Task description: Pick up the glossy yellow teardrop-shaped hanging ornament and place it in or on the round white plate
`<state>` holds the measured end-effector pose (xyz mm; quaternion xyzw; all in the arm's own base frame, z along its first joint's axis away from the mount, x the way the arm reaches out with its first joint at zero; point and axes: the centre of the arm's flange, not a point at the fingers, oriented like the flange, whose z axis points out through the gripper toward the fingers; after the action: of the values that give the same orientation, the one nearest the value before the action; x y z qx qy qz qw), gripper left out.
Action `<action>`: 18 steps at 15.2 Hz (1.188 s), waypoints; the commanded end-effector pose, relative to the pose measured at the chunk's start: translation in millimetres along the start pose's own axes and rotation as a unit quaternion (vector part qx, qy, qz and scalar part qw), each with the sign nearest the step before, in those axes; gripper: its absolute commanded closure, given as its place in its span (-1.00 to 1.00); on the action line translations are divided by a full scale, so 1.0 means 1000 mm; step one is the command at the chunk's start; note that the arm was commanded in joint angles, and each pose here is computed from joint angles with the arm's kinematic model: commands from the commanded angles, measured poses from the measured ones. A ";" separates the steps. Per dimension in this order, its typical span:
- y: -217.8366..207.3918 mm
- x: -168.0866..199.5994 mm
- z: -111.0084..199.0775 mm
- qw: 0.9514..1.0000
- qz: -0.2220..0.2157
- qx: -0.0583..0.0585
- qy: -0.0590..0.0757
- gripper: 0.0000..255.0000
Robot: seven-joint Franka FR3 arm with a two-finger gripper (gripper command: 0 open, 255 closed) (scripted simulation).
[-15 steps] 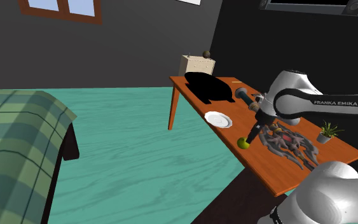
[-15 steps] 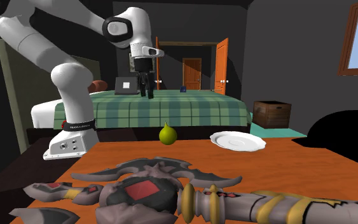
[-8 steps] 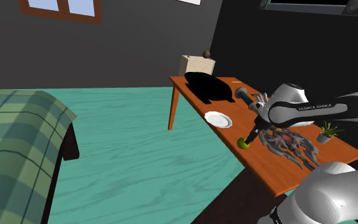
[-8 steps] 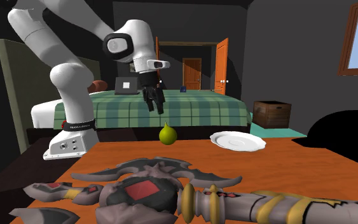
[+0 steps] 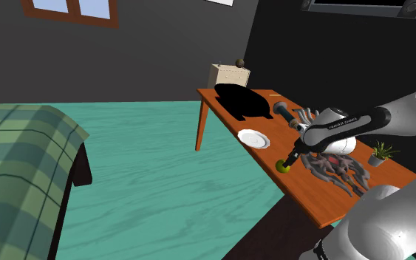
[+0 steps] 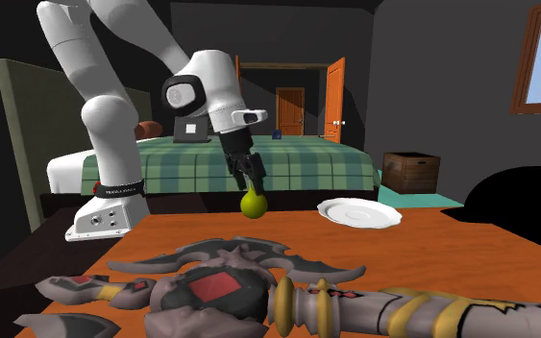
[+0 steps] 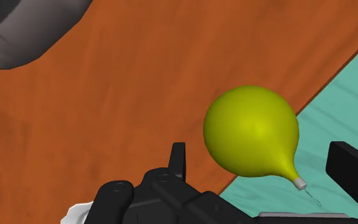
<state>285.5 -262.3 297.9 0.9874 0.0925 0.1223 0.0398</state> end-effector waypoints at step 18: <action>0.002 -0.002 0.031 1.000 0.000 -0.002 0.001 1.00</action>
<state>291.8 -265.8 268.0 0.9872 0.0927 0.1230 0.0414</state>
